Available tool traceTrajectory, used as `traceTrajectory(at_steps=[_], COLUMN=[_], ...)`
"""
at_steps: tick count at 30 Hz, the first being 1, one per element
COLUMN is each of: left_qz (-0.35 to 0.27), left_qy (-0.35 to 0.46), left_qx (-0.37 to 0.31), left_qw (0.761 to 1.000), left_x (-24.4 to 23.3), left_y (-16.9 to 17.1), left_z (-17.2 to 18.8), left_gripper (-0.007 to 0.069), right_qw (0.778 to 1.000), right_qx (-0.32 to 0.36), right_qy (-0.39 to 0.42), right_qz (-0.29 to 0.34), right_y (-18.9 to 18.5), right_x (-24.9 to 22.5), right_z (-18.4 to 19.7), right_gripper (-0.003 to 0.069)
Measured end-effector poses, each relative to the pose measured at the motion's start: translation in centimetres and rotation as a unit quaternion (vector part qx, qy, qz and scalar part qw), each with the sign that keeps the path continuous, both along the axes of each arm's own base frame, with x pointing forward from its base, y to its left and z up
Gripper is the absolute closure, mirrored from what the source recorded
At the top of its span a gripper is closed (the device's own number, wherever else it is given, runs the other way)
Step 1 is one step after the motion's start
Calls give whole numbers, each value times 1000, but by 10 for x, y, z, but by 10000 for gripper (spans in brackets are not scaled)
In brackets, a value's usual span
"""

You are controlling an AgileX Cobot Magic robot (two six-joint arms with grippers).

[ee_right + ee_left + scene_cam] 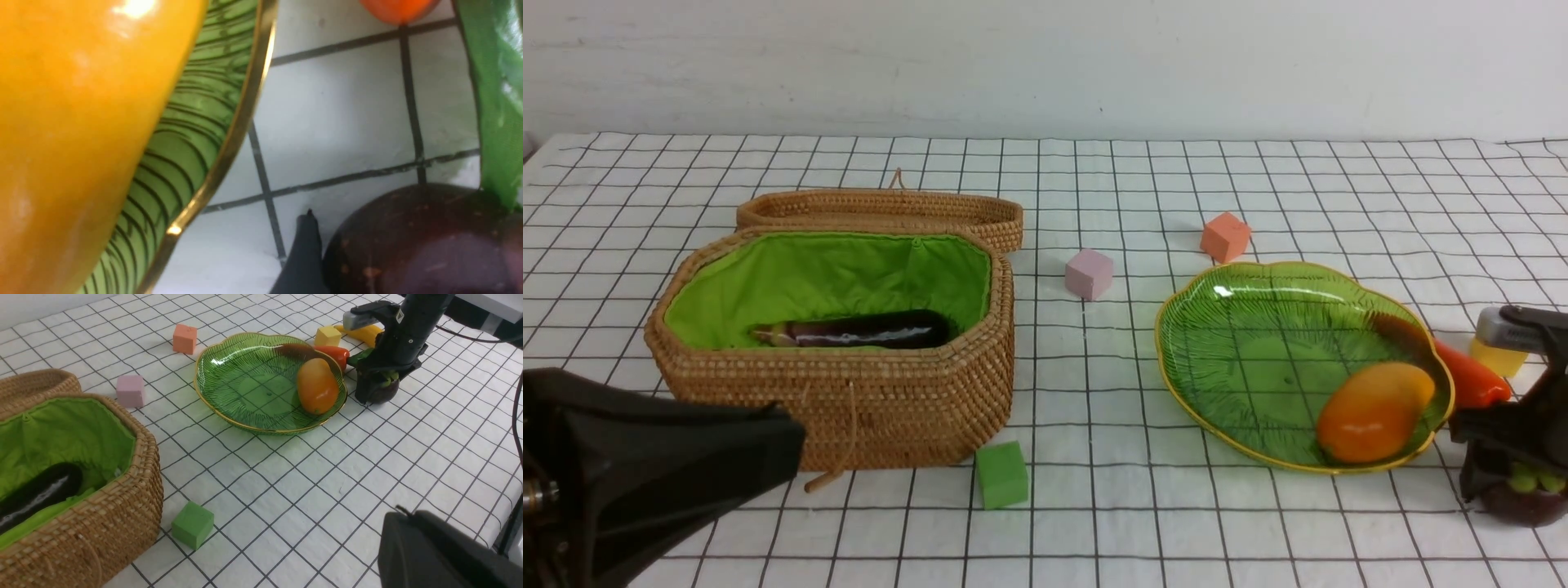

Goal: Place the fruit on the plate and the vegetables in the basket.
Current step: Use the right arm to grab a mangosteen and put it into the right plate

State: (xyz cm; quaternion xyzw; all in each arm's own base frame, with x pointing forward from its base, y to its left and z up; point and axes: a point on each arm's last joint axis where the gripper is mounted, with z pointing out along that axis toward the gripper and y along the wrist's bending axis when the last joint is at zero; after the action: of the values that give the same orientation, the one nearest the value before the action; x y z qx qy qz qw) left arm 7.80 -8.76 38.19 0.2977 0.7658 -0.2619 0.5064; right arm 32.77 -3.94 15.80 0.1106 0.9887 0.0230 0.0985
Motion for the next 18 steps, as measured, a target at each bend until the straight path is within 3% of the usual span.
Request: traceTrajectory(at_steps=[8,11,14,18], left_qz=[2,2,2,2], left_qy=[-39,-40,-39,-40], left_qx=[-37,-38,-36,-38], left_qw=[999,998,999,998], left_x=[-14,-16,-16,-16], left_y=[16,18,18,18], left_z=[11,11,11,11], left_gripper=[638,638,638,638], right_qw=[1000,997,982,955], right_qx=[22,49,81,107], right_qy=[7,-63,-164,-255], right_qz=[-7,-8,40,108], right_y=[6,19,48,89], right_x=[-18,-32,-31,-12], right_z=[34,81,115,129], right_gripper=[78,78,78,78])
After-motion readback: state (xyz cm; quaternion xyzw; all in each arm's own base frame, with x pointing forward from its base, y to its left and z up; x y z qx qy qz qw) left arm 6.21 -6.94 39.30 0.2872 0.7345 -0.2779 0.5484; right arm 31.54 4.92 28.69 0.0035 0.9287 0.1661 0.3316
